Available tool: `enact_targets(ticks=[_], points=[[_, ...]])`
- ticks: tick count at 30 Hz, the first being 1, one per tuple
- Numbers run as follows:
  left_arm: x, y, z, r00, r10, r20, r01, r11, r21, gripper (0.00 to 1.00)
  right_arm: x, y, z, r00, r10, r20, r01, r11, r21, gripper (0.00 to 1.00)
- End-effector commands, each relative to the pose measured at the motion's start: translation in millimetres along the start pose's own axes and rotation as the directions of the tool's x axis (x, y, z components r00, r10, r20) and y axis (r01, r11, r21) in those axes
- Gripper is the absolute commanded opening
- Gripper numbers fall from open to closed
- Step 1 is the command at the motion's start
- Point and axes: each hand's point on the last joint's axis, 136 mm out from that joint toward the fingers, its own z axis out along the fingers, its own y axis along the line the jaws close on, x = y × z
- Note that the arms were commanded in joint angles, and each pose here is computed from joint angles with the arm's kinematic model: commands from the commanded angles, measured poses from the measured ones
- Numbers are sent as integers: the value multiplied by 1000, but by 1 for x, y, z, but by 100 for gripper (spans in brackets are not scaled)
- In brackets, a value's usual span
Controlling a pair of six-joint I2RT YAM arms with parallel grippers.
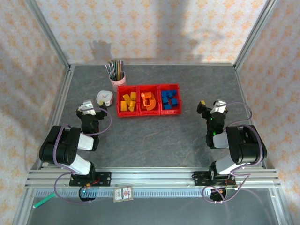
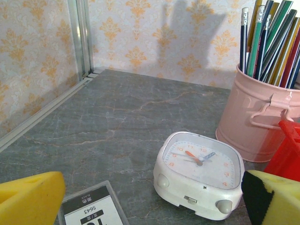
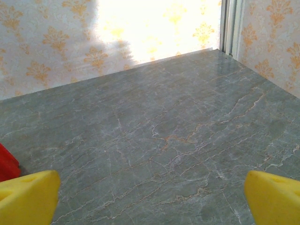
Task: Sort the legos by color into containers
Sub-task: Reset both arms
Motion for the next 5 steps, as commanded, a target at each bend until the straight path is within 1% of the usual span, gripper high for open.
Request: enact_targets(ticks=[1, 5], points=[[-13, 1, 2, 999, -6, 49, 7, 1000, -8, 100, -9, 2, 3, 1000, -7, 29, 8, 1000, -11, 100], [-13, 1, 2, 999, -7, 48, 7, 1000, -9, 100, -11, 2, 0, 999, -5, 40, 6, 1000, -13, 100]])
